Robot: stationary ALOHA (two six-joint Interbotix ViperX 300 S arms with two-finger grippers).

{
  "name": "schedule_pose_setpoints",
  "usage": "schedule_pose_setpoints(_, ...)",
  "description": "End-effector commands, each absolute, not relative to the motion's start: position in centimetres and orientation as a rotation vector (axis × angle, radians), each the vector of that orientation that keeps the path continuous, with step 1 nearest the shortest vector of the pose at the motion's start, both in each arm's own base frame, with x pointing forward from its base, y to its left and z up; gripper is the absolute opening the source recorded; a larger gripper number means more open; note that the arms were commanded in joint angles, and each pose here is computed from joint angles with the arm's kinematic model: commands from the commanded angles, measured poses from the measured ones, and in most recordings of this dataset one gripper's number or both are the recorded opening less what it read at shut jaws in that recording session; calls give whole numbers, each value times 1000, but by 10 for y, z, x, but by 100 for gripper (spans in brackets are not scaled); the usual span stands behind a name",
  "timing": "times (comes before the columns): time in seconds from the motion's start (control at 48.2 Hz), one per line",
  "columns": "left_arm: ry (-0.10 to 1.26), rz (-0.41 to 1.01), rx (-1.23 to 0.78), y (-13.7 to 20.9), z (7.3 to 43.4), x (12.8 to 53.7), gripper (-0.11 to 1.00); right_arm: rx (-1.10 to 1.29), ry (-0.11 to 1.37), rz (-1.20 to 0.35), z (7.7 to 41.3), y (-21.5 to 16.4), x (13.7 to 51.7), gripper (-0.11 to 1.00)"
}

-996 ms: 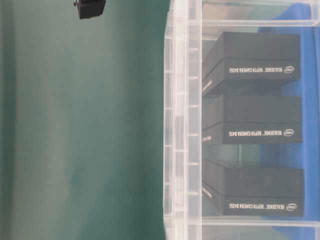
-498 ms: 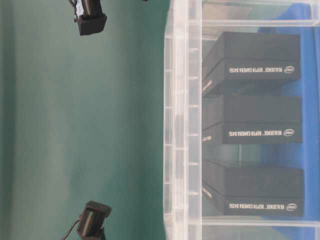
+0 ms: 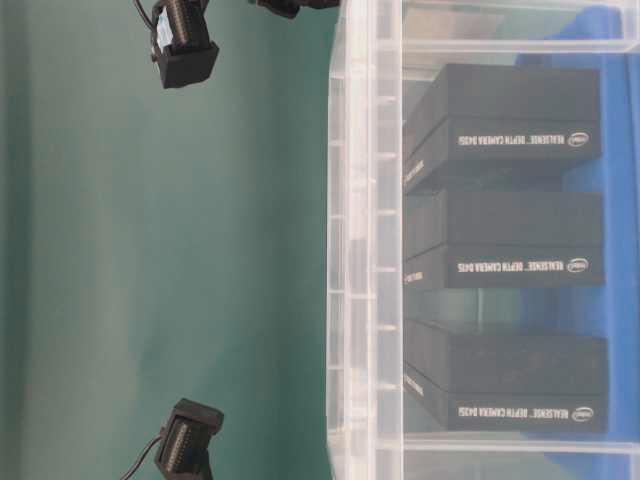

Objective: Clamp the lid of the box with both arms, then lift and open it.
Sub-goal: 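Close both grippers to clamp the clear lid's short edges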

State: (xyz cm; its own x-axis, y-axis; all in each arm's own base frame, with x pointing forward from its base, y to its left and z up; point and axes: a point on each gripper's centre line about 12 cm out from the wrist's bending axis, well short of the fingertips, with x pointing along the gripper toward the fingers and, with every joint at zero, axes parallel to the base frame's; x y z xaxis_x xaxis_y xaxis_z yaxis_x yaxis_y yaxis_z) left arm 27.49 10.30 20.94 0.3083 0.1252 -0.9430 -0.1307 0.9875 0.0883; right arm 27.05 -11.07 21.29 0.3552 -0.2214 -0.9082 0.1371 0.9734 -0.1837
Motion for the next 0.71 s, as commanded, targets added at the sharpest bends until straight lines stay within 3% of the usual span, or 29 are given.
schedule_pose_setpoints(0.0, 1179, 174, 8, 103, 223, 285, 1, -92, 1124, -234, 229, -111, 283, 0)
schedule_pose_setpoints(0.685, 1162, 168, 17, 100, 229, 286, 1, -111, 1090, -224, 242, -108, 292, 0)
